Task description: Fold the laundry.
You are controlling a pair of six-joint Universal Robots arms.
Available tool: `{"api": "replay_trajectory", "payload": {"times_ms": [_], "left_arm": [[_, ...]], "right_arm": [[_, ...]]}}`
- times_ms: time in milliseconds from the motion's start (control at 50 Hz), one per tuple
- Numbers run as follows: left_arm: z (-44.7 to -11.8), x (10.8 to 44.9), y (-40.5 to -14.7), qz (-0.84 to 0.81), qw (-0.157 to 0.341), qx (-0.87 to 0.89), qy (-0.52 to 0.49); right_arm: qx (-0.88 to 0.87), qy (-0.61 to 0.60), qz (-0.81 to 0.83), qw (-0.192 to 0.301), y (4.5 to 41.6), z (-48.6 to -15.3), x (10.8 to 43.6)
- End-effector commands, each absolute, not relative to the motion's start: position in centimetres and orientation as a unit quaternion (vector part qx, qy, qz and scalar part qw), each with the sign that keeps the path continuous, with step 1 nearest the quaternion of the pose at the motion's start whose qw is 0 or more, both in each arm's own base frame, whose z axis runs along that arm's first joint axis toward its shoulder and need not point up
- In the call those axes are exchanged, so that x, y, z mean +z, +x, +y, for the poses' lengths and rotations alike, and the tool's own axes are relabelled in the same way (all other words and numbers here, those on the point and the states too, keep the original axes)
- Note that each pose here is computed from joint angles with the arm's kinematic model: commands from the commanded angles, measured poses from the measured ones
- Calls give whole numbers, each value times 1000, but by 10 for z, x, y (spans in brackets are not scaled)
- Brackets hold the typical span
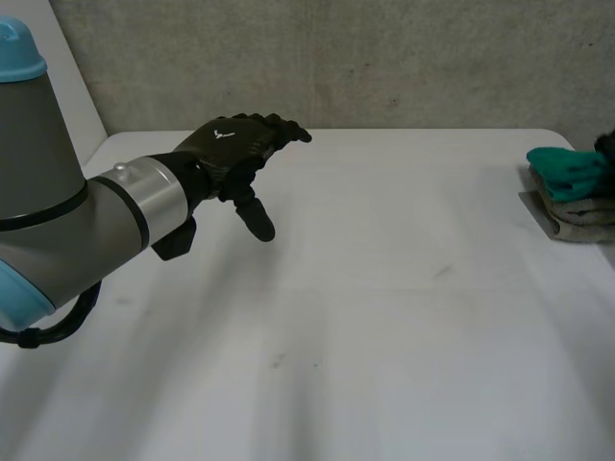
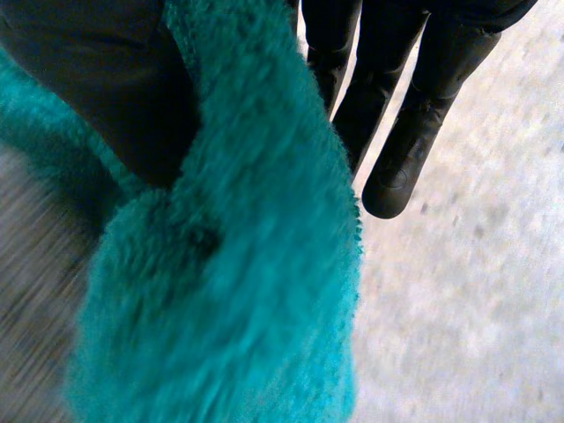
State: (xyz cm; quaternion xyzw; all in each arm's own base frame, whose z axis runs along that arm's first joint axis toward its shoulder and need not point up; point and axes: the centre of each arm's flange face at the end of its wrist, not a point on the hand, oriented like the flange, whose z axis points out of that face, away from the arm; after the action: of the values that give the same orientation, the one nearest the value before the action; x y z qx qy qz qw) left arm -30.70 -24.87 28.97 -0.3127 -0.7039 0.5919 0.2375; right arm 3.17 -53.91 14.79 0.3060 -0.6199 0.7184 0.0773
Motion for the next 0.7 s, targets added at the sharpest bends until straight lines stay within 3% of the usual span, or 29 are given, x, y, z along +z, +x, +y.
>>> {"api": "replay_trajectory", "payload": {"times_ms": [20,80,200,360,480,580,700], "left_arm": [[-248,289,-307,-705,238,590,-313],[-248,292,-307,-702,238,594,-312],[-246,294,-307,-700,240,595,-313],[-234,311,-303,-686,240,613,-311],[-232,332,-290,-669,215,656,-276],[-237,344,-268,-651,171,706,-218],[-244,337,-248,-654,137,721,-185]], "right_arm": [[683,331,-636,138,2,-527,131],[680,333,-638,138,4,-521,145],[701,337,-610,149,20,-506,207],[757,307,-566,111,118,-463,297],[772,242,-587,32,178,-413,319],[771,182,-608,-45,214,-347,335],[751,156,-638,-65,233,-305,319]]}}
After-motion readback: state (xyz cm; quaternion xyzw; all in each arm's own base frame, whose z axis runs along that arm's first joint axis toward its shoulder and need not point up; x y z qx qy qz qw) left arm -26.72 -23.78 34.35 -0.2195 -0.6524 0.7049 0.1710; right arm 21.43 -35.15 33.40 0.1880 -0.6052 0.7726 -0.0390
